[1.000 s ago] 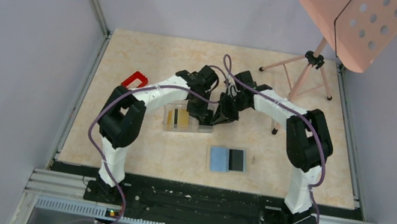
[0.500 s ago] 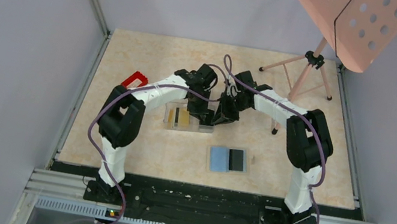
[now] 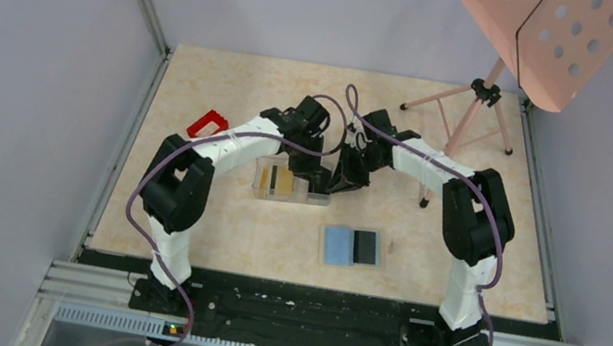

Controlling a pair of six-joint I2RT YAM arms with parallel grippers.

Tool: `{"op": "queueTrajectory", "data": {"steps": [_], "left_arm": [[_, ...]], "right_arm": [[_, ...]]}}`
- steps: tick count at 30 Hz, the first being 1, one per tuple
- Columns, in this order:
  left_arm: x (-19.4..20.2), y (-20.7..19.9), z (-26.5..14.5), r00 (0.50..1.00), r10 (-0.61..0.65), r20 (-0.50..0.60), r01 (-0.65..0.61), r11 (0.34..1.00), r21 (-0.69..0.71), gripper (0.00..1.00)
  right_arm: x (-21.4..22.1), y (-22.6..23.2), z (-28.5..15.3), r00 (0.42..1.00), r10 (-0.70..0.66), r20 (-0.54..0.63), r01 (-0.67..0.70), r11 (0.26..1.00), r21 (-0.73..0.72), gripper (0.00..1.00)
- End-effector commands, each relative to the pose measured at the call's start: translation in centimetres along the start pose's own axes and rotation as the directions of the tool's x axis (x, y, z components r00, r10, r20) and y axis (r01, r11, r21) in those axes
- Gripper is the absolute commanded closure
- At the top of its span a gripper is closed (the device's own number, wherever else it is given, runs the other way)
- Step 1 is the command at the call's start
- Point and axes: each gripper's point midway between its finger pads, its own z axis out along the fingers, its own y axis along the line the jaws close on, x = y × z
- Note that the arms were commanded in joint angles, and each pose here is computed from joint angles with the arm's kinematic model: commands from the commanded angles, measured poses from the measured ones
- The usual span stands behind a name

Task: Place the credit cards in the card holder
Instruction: Pick up the credit card from the storage box.

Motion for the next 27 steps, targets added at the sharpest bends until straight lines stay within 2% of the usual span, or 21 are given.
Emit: {"op": "queueTrajectory", "data": {"steps": [1, 9, 17, 22, 27], "left_arm": [[-1.7, -5.5, -1.2, 0.998, -0.004, 0.062, -0.011, 0.973, 0.229, 0.77], [-1.4, -5.5, -0.2, 0.998, -0.050, 0.045, 0.036, 0.960, 0.277, 0.78], [-0.5, -3.3, 1.0, 0.998, -0.066, 0.018, 0.062, 0.981, 0.181, 0.81], [-0.4, -3.3, 1.1, 0.999, -0.050, 0.005, 0.048, 0.982, 0.184, 0.72], [-1.3, -3.6, -0.5, 0.996, -0.065, 0.057, 0.049, 0.969, 0.243, 0.70]], "right_arm": [[0.1, 1.7, -1.0, 0.999, -0.040, 0.007, 0.041, 0.998, -0.051, 0.91], [0.0, 1.7, -1.2, 0.999, -0.041, 0.011, 0.041, 0.998, -0.052, 0.91], [-0.2, 1.7, -1.4, 0.999, -0.041, 0.015, 0.042, 0.998, -0.053, 0.90], [-0.2, 1.7, -1.4, 0.999, -0.045, 0.018, 0.046, 0.997, -0.056, 0.88], [-0.4, 2.1, -1.8, 0.998, -0.051, 0.028, 0.053, 0.997, -0.062, 0.84]]}}
